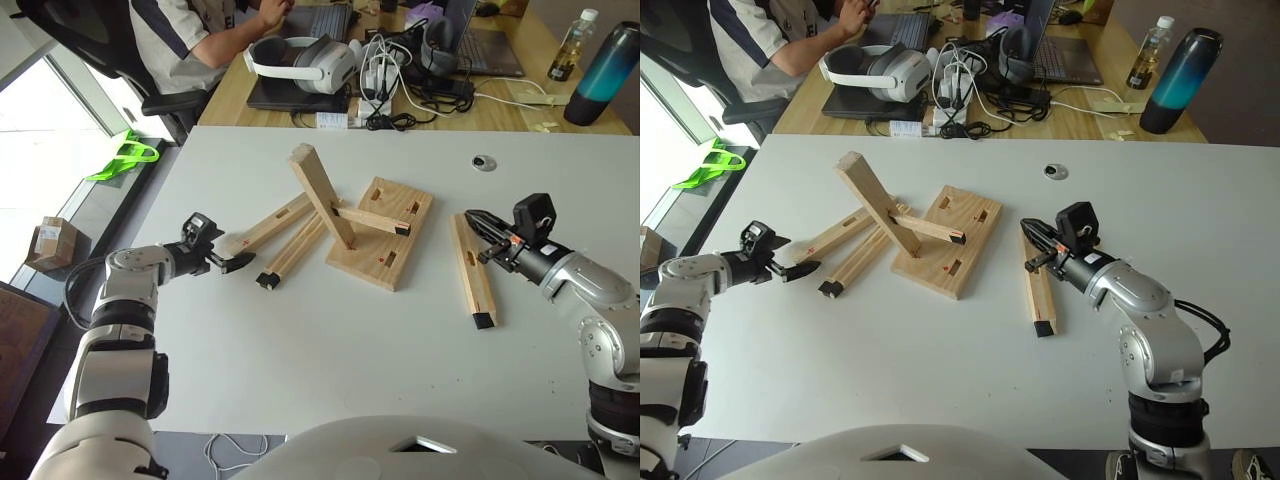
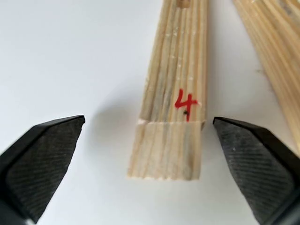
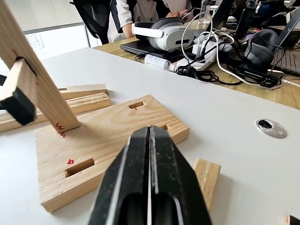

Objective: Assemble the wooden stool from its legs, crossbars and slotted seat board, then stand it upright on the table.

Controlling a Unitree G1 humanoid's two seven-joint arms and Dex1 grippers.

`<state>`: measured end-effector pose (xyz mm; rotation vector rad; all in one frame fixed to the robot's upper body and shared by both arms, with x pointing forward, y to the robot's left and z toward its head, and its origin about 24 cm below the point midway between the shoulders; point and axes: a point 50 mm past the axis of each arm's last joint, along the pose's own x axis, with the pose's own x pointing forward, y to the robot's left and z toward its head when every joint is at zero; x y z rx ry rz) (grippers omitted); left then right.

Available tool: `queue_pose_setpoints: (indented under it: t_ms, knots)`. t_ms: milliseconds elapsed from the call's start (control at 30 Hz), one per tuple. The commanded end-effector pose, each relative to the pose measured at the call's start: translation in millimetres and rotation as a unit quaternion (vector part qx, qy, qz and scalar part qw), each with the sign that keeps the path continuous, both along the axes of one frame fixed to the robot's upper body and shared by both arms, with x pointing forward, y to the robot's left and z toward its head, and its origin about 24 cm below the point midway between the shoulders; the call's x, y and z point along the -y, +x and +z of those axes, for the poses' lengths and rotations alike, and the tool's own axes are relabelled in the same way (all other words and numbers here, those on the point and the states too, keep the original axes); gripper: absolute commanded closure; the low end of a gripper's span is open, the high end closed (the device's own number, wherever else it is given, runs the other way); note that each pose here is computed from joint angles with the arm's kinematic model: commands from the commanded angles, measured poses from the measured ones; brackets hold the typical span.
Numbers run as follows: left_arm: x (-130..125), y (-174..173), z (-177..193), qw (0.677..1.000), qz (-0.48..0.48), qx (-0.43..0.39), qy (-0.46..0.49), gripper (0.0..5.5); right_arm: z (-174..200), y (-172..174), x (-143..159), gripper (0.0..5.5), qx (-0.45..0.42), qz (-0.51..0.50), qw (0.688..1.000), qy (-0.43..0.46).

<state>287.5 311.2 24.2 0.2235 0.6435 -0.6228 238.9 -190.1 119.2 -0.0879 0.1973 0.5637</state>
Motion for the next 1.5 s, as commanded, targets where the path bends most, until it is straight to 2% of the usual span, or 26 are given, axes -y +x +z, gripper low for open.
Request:
queue_pose_setpoints:
  t_ms: [33, 133, 233, 400, 500, 700, 767, 833, 867, 933, 1000, 1067, 1133, 1167, 1233, 1333, 1400, 1500]
  knots:
    - [13.0, -9.2, -25.9, 0.998, -0.013, -0.067, -0.003, 0.42, 4.5, 9.1, 1.2, 5.5, 0.014, 0.003, 1.0, -0.011]
    - [13.9, -6.8, -32.4, 0.997, 0.019, -0.071, 0.022, 0.66, 7.5, 13.7, 0.4, 5.5, 0.025, 0.004, 1.0, -0.013]
    - [13.3, -7.8, -38.5, 0.995, 0.052, -0.081, 0.032, 1.14, 12.2, 20.9, 1.2, 5.5, 0.042, -0.001, 0.999, -0.015]
    - [16.6, -15.9, -48.4, 0.991, 0.049, -0.119, 0.022, 1.8, 29.0, 39.7, 5.3, 5.5, 0.091, -0.026, 0.995, -0.007]
    - [19.6, -14.0, -47.5, 0.992, 0.05, -0.115, 0.006, 2.24, 47.9, 55.9, 13.2, 5.5, 0.138, -0.071, 0.988, 0.022]
    - [15.0, -0.8, -33.0, 0.992, 0.121, -0.019, -0.024, 3.04, 100.0, 88.1, 44.8, 5.5, 0.248, -0.225, 0.934, 0.125]
    - [14.8, 5.6, -25.4, 0.987, 0.152, 0.024, -0.039, 3.39, 112.0, 96.1, 54.4, 5.5, 0.265, -0.263, 0.915, 0.152]
    - [14.7, 13.2, -12.9, 0.978, 0.184, 0.084, -0.056, 3.47, 121.7, 104.3, 58.1, 5.5, 0.273, -0.283, 0.902, 0.181]
    - [11.5, 19.2, -0.8, 0.966, 0.213, 0.131, -0.06, 3.47, 125.8, 108.5, 55.7, 5.5, 0.268, -0.278, 0.9, 0.201]
    - [-2.0, 31.3, 39.7, 0.923, 0.278, 0.259, -0.062, 3.47, 135.2, 113.4, 37.3, 5.5, 0.251, -0.22, 0.912, 0.238]
    - [-5.2, 40.0, 100.8, 0.86, 0.295, 0.413, -0.053, 3.47, 146.7, 111.9, 10.7, 5.14, 0.227, -0.125, 0.925, 0.277]
    - [10.4, 43.5, 153.2, 0.817, 0.248, 0.52, -0.037, 3.47, 157.0, 105.5, -13.6, 4.79, 0.2, -0.028, 0.928, 0.312]
    - [37.5, 45.8, 195.9, 0.786, 0.162, 0.596, -0.006, 3.47, 165.6, 92.9, -36.8, 4.5, 0.175, 0.069, 0.924, 0.334]
    - [59.2, 46.9, 216.1, 0.769, 0.102, 0.631, 0.006, 3.47, 172.0, 84.3, -50.9, 4.38, 0.161, 0.126, 0.912, 0.356]
    - [91.0, 44.4, 235.1, 0.744, 0.018, 0.667, 0.019, 3.47, 181.9, 71.8, -68.5, 4.06, 0.144, 0.196, 0.888, 0.391]
    - [127.8, 36.7, 232.8, 0.721, -0.095, 0.685, 0.046, 3.47, 189.8, 64.1, -82.0, 3.58, 0.124, 0.232, 0.864, 0.429]
    - [138.9, 32.3, 232.0, 0.707, -0.132, 0.693, 0.052, 3.47, 191.9, 62.0, -86.9, 3.23, 0.113, 0.236, 0.855, 0.448]
    - [142.5, 28.5, 235.4, 0.69, -0.152, 0.705, 0.058, 3.47, 192.8, 60.4, -88.2, 2.73, 0.098, 0.235, 0.846, 0.468]
